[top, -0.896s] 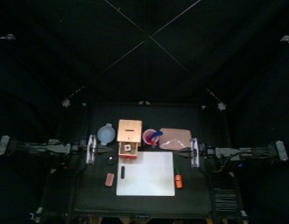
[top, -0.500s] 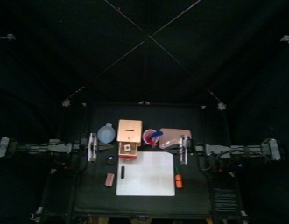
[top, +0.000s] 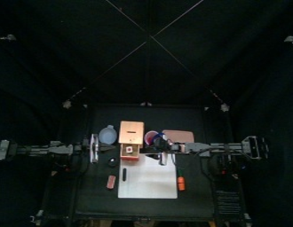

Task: Place sushi on board then cut the sushi with the knife then place the pieces on the plate
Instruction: Place the sushi on the board

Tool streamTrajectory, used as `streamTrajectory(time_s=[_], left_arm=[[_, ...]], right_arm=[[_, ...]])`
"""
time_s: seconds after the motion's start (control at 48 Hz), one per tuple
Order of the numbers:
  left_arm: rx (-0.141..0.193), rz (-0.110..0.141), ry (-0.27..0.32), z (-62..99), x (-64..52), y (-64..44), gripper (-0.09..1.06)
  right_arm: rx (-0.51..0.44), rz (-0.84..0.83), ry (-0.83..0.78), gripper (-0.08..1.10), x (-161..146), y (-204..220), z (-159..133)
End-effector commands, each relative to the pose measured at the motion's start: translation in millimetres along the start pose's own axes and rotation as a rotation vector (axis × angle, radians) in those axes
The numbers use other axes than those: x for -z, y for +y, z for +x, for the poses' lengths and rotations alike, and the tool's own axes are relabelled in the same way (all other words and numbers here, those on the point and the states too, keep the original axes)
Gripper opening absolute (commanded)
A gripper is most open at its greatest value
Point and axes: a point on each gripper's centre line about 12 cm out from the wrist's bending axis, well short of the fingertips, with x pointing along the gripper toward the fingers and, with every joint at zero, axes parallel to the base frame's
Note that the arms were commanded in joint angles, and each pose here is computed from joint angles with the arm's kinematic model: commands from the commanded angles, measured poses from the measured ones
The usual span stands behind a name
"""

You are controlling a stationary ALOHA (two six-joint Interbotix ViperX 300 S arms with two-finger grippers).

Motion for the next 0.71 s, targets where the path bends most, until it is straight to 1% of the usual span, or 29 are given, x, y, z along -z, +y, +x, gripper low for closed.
streamTrajectory(time_s=[0.021,0.125,0.229,0.396,0.562,0.708], left_arm=[[-0.006,0.003,-0.018,1.8,-5.8,1.2,0.11],[-0.010,0.007,-0.020,1.6,-5.5,2.1,0.13],[-0.017,0.006,-0.012,1.2,-3.3,3.7,0.16],[-0.017,0.006,0.006,-0.2,2.8,3.6,0.21],[-0.018,0.007,0.025,-1.8,9.3,3.9,0.22],[-0.023,0.009,0.038,-3.4,14.8,4.8,0.22]], right_arm=[[0.002,0.003,-0.011,0.91,-19.1,-0.9,13.6],[0.005,-0.026,0.054,0.92,-17.7,-1.4,36.2],[0.013,-0.049,0.155,0.92,-11.8,-2.7,60.9],[0.037,-0.114,0.265,0.92,-10.6,-6.8,95.0],[0.087,-0.226,0.322,0.92,-10.0,-15.7,123.6],[0.118,-0.278,0.368,0.92,-6.2,-22.8,141.5]])
